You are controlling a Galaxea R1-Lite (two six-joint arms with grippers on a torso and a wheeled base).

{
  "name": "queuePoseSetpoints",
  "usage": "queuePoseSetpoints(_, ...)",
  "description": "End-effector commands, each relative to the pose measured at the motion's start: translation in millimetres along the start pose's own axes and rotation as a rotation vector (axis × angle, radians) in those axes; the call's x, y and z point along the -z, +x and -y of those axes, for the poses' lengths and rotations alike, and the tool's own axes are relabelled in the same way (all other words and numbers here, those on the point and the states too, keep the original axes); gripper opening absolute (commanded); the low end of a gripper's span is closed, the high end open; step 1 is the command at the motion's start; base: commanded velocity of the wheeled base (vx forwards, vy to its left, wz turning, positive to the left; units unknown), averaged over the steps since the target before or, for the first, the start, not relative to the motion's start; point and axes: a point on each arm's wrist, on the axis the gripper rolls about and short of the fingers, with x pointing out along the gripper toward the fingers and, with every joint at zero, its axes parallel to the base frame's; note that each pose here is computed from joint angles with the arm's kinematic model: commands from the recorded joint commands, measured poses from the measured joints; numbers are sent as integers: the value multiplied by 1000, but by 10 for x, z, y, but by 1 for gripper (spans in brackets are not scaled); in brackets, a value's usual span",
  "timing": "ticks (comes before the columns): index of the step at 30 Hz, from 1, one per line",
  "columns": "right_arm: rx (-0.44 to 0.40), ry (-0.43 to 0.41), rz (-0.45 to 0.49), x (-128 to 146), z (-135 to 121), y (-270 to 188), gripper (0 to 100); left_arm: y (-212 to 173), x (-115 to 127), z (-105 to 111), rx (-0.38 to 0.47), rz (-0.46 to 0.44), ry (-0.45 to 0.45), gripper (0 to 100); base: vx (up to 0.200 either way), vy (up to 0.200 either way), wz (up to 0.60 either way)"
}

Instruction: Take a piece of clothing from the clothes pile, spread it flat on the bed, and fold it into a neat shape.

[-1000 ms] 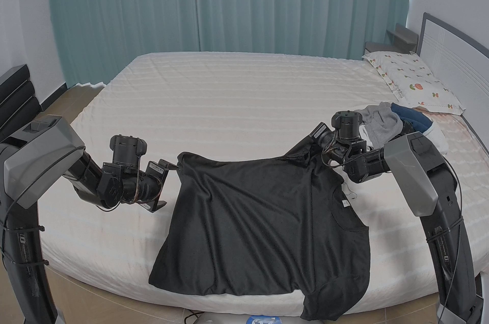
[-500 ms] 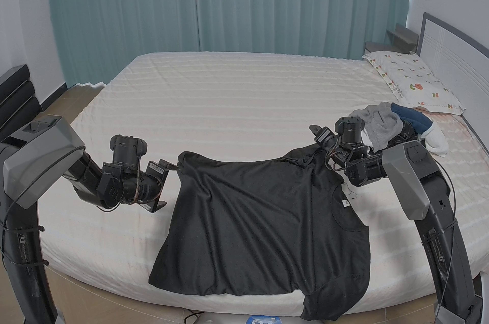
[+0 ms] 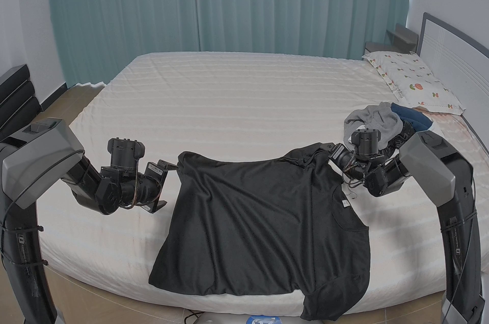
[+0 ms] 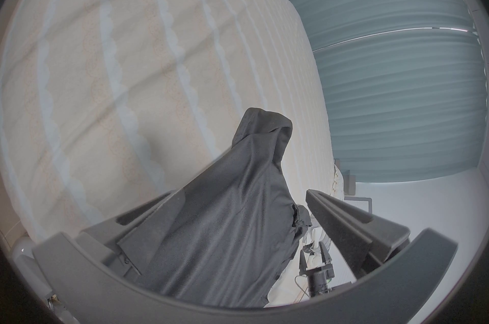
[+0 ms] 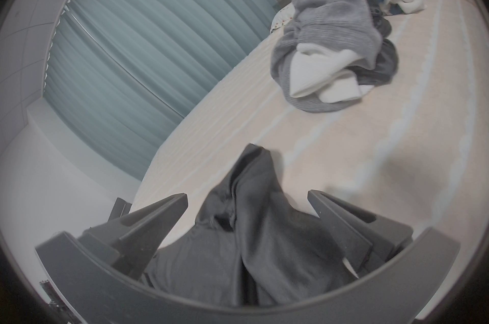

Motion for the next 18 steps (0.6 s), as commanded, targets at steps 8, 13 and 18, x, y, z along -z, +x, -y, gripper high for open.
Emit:
queuePoseSetpoints(8, -81, 29, -153, 10, 186, -1717, 100, -164, 77, -102, 6, -3, 5, 100, 0, 0, 0)
queuePoseSetpoints(13, -55, 128, -157, 142, 403, -1948, 100, -183, 183, -191, -32, -30, 10, 100, 0, 0, 0)
queuePoseSetpoints(18, -47, 236, -249, 372, 602, -2026, 100, -355, 255, -288, -64, -46, 7, 100, 0, 0, 0)
